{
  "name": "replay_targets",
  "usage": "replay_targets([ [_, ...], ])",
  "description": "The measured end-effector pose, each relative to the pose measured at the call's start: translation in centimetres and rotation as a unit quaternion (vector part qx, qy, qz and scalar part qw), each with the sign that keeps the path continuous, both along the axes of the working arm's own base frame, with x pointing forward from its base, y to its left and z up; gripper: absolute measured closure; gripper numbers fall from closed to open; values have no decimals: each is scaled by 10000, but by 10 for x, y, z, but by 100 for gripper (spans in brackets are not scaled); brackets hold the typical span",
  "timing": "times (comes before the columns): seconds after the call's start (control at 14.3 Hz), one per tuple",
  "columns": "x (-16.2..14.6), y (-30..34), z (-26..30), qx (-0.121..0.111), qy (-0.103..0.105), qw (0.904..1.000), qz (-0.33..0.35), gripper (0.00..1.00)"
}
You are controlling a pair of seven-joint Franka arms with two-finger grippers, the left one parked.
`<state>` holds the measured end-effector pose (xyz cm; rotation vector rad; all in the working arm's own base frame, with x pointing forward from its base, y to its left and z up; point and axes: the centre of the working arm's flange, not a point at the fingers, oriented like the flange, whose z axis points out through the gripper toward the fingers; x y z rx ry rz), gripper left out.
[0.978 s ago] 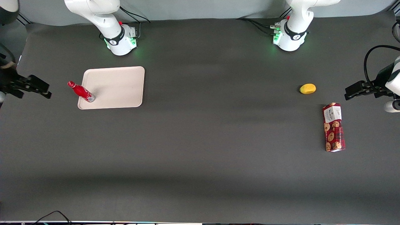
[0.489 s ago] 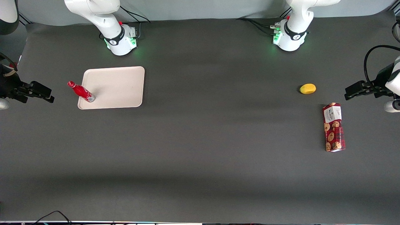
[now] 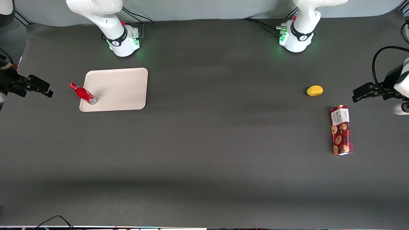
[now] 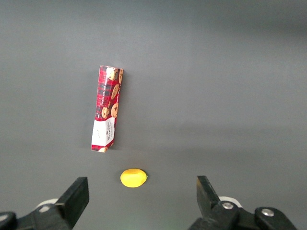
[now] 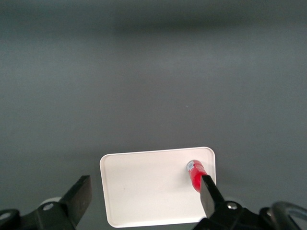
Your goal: Place coke bottle on tray
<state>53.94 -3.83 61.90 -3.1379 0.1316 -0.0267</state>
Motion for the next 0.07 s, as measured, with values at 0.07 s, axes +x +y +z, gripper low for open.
replay_targets([
  [0.07, 0, -4, 3, 5, -40, 10000, -34, 0],
])
